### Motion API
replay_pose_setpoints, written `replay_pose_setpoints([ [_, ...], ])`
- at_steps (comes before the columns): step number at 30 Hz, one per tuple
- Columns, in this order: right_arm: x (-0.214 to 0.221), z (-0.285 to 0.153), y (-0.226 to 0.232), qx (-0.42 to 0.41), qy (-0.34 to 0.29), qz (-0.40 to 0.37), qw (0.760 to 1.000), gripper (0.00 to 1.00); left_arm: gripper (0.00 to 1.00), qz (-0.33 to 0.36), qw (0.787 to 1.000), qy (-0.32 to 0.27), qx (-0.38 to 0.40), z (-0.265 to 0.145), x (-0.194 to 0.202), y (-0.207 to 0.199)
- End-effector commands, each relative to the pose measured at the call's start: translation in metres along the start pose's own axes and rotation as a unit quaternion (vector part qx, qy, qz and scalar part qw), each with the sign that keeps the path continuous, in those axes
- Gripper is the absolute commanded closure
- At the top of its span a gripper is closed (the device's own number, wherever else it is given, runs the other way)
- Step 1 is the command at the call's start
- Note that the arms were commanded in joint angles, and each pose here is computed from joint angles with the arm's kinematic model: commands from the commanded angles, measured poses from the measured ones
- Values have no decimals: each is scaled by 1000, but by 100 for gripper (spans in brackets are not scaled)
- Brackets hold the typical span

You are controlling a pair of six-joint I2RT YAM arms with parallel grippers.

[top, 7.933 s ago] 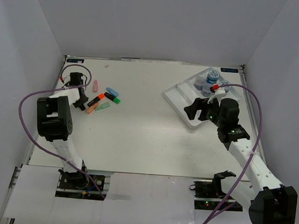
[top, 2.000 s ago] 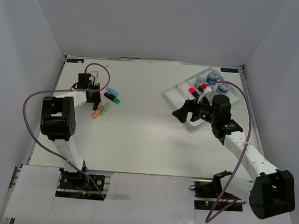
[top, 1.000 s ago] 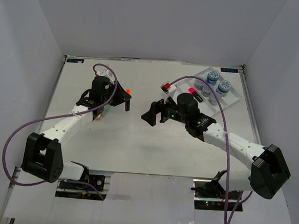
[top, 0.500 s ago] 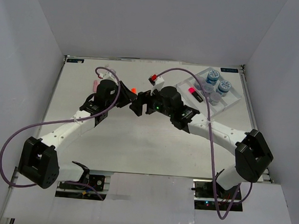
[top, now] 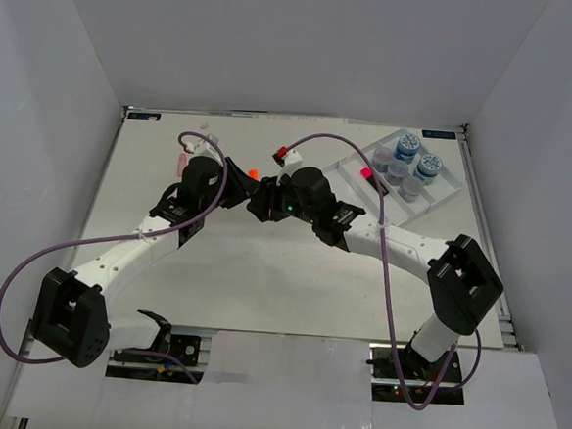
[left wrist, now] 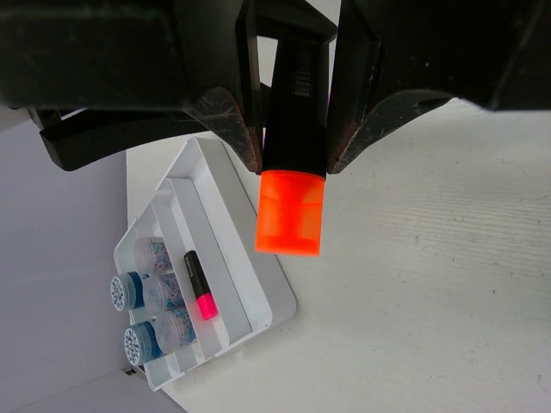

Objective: Sort the stationery into containers
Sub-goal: Pick up the pen from the center of the board, then place the pen in the storage box.

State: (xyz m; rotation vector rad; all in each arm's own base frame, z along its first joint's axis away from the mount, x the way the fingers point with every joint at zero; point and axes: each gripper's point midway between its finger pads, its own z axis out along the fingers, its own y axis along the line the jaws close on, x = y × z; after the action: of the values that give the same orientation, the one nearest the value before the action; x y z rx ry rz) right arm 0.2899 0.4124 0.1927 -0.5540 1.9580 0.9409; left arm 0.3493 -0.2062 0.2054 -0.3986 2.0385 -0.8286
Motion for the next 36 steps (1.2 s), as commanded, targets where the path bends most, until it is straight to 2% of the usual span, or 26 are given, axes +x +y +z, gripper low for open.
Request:
replay_pose_setpoints([
  [1,-37,3,16,-17,-51,-4,999,49,89,-4,999,-22,25,-12,-10,-15],
  [4,-36,5,16,-14,-51,-4,999,55,89,-4,999,-21,27,-12,-9,-15],
  [8,-39,1,10,3,-60,-5,998,80,89,-1,999,-20,25,-12,-8,-13],
  [10,-38,0,6,12,-60,-7,998,92,86,1,1000,-18,23,-11,-7,-11],
  [12,-37,-3,2,18,-60,-11,998,92,80,7,1000,-18,23,-12,-7,-11],
  [13,-35,-4,-1,27,-58,-15,998,92,70,10,1000,-18,22,-12,-6,-10],
  [15,-29,-8,-10,39,-51,-17,998,92,59,17,1000,-16,15,-12,-6,-8],
  [16,-25,-9,-17,50,-46,-17,998,92,50,22,999,-22,12,-13,-11,-9],
  [19,-11,-16,-43,81,-29,-17,996,92,34,43,998,-37,-3,-15,-22,-8],
  [20,-9,-21,-57,99,-23,-24,995,92,22,50,998,-37,-13,-15,-23,-6],
  [23,0,-34,-98,152,-4,-46,987,92,8,79,995,-45,-31,-17,-34,-3],
  [24,8,-42,-113,173,19,-66,983,92,2,87,995,-46,-35,-17,-38,-2],
  [28,3,-85,-193,272,53,-122,953,92,2,158,985,-38,-57,-20,-49,9],
  [31,1,-109,-229,299,101,-196,929,92,2,192,977,-28,-85,-22,-51,28],
  [34,-11,-135,-277,340,131,-211,907,92,2,218,969,-3,-114,-22,-41,58],
  [36,-18,-139,-293,346,131,-210,905,92,2,227,965,17,-126,-24,-29,76],
])
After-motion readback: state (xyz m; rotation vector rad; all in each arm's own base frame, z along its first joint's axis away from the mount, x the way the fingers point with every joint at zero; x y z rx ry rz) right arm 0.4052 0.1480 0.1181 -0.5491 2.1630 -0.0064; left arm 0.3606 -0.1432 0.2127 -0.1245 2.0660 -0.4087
